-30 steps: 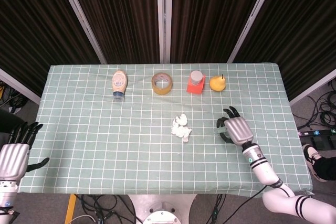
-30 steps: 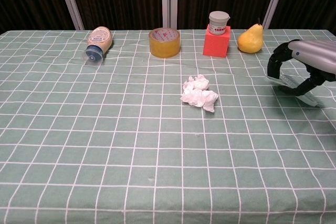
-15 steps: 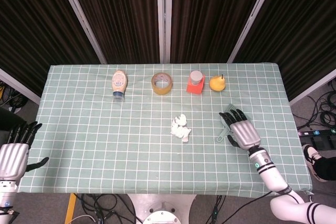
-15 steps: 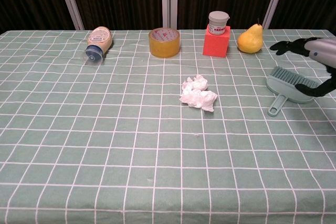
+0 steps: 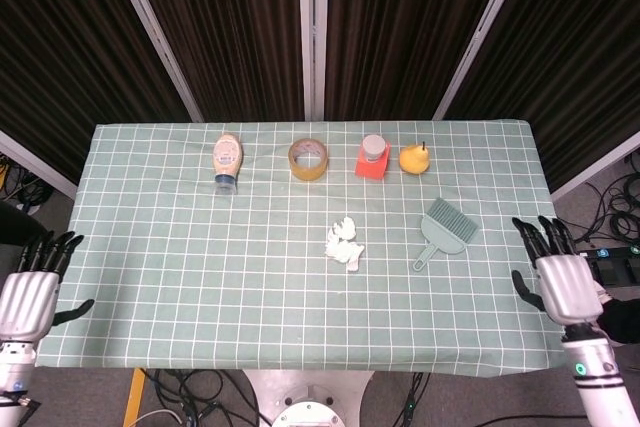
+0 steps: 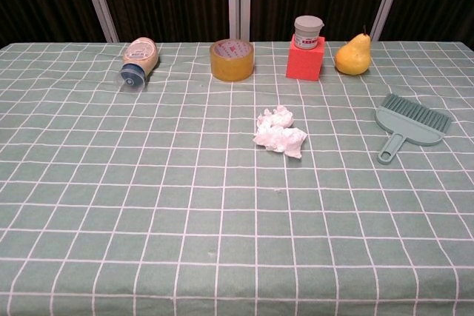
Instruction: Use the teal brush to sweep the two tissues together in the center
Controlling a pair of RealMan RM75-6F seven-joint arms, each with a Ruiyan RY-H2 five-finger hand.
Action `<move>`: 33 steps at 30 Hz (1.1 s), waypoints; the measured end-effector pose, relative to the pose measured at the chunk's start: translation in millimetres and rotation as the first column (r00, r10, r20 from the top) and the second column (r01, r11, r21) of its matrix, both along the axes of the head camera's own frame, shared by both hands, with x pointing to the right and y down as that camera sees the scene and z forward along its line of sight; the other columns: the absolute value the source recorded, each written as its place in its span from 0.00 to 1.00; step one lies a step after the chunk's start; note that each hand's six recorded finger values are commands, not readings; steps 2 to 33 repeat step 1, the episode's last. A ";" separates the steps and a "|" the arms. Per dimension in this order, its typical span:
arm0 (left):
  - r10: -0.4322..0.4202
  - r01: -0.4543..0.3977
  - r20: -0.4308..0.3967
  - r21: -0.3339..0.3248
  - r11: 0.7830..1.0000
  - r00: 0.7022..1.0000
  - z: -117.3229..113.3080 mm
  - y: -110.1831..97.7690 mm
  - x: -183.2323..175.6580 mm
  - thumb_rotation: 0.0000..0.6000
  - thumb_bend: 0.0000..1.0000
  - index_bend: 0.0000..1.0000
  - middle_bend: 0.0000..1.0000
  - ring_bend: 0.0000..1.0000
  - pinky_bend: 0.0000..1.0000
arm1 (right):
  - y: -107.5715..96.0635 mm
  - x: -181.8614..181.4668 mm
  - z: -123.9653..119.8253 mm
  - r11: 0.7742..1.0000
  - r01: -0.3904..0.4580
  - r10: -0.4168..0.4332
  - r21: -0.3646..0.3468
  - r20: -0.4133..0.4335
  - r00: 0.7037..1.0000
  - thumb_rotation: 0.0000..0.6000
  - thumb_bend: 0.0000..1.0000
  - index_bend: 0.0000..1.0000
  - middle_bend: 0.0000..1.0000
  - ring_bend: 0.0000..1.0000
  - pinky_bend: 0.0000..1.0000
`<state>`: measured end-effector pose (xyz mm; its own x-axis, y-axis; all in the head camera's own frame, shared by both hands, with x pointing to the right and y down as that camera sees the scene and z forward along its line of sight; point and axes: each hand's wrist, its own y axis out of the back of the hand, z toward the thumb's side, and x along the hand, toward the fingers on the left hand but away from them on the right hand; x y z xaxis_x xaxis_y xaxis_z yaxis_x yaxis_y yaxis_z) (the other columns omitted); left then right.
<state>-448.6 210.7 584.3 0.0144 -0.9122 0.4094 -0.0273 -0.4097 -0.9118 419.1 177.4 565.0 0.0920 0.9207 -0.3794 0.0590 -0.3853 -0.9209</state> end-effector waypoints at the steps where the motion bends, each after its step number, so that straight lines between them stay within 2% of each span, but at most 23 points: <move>1: 0.003 -0.003 0.000 -0.004 1.000 1.000 0.7 0.0 0.8 1.00 0.00 0.11 0.10 0.01 0.04 | 5.9 3.9 -3.5 1.000 -0.013 0.013 0.002 0.014 1.000 1.00 0.34 0.00 0.16 0.00 0.00; 33: 0.003 -0.003 0.000 -0.004 1.000 1.000 0.7 0.0 0.8 1.00 0.00 0.11 0.10 0.01 0.04 | 5.9 3.9 -3.5 1.000 -0.013 0.013 0.002 0.014 1.000 1.00 0.34 0.00 0.16 0.00 0.00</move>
